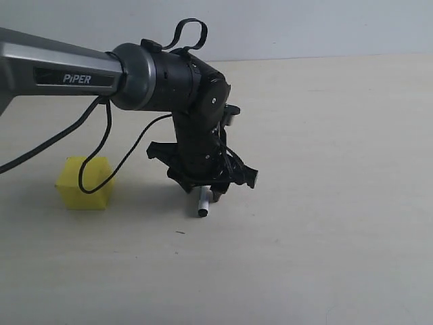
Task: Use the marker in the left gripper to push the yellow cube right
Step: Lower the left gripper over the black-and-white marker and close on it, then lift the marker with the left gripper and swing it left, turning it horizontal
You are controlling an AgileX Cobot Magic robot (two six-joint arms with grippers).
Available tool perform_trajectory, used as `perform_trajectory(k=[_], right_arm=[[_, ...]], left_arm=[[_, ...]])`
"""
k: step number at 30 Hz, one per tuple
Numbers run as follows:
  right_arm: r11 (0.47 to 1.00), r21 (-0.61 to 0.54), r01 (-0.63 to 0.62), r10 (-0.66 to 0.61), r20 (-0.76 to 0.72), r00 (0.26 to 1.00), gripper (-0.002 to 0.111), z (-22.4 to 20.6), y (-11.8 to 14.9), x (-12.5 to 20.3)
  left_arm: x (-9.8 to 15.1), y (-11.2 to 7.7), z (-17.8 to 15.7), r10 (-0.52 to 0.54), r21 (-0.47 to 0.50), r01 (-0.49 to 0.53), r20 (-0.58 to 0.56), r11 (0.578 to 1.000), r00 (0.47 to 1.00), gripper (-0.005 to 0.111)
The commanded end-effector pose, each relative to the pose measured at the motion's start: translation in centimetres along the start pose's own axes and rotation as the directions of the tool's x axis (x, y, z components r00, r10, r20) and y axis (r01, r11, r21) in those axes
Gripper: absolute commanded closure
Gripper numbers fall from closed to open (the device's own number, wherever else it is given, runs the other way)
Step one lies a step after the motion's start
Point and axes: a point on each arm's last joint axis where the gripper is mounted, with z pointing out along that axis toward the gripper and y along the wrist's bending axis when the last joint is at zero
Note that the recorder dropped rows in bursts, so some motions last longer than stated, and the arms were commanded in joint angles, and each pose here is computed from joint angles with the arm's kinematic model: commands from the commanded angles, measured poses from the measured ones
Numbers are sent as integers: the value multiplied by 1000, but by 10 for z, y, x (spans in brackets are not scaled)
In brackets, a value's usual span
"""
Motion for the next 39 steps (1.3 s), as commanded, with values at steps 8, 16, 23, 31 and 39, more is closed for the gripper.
perform_trajectory(k=[8,16,23,31,39], right_arm=[[1000,8,0,0,8,1000,108,0,0,1],[1000,8,0,0,8,1000,108,0,0,1],[1000,8,0,0,8,1000,108,0,0,1],[1000,8,0,0,8,1000,108,0,0,1],[1000,8,0,0,8,1000,108,0,0,1]], left_arm=[[9,25,-82,159,-186,-157,-3,970,987,107],[41,62,-176,299,-243,-260,141,935,944,107],[84,143,-211,153,-332,-89,170,939,973,107],[134,242,-173,-55,-460,91,89,883,994,107],[147,248,-137,305,-431,-290,-36,855,952,107]])
